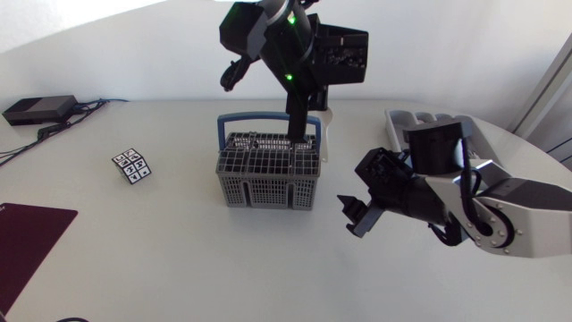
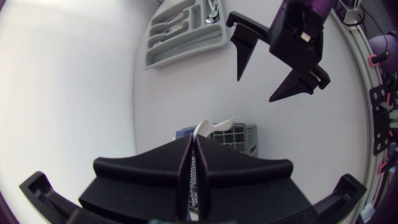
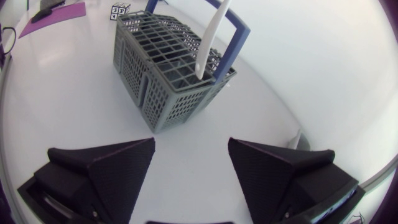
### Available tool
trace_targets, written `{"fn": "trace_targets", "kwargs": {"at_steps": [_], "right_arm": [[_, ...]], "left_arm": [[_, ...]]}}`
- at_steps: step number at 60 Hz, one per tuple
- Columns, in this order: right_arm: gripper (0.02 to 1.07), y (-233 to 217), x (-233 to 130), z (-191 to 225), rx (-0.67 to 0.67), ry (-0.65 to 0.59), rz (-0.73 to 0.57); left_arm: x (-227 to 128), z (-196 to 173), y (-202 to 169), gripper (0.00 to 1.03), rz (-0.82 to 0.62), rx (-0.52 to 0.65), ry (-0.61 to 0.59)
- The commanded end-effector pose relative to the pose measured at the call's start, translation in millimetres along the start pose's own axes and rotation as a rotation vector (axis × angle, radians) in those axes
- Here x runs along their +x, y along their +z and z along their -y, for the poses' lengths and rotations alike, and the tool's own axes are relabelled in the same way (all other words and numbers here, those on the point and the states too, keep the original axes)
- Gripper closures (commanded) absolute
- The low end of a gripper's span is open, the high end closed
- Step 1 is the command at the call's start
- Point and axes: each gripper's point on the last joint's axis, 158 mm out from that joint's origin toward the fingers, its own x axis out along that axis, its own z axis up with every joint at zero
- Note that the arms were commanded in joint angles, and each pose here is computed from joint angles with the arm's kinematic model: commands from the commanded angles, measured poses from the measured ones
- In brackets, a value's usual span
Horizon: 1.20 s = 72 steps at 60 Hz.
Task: Transfer all utensils from the basket to the drawer tray.
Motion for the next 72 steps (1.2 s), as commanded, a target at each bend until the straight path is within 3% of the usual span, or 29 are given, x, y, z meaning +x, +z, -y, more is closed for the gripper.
{"fn": "trace_targets", "kwargs": {"at_steps": [1,28,42,51,72], "right_arm": [[0.22,-3.8,-8.0,-5.3,0.004,-0.001,0.003],[0.22,35.6,-47.7,-5.1,0.038,-0.06,0.131],[0.22,48.8,-55.1,-6.6,0.025,-0.099,0.165],[0.29,55.9,-55.5,-6.4,0.019,-0.116,0.182],[0.34,63.0,-51.5,-7.3,-0.005,-0.133,0.214]], "left_arm": [[-6.4,10.3,-3.5,1.0,-0.011,-0.119,-0.016],[-12.9,29.4,-1.3,1.0,0.019,-0.635,-0.004],[-13.3,38.1,-4.6,1.0,0.04,-0.816,0.005],[-10.4,52.5,-1.6,1.0,0.042,-0.883,-0.023],[-18.2,66.1,12.7,1.0,0.118,-0.974,-0.121]]}}
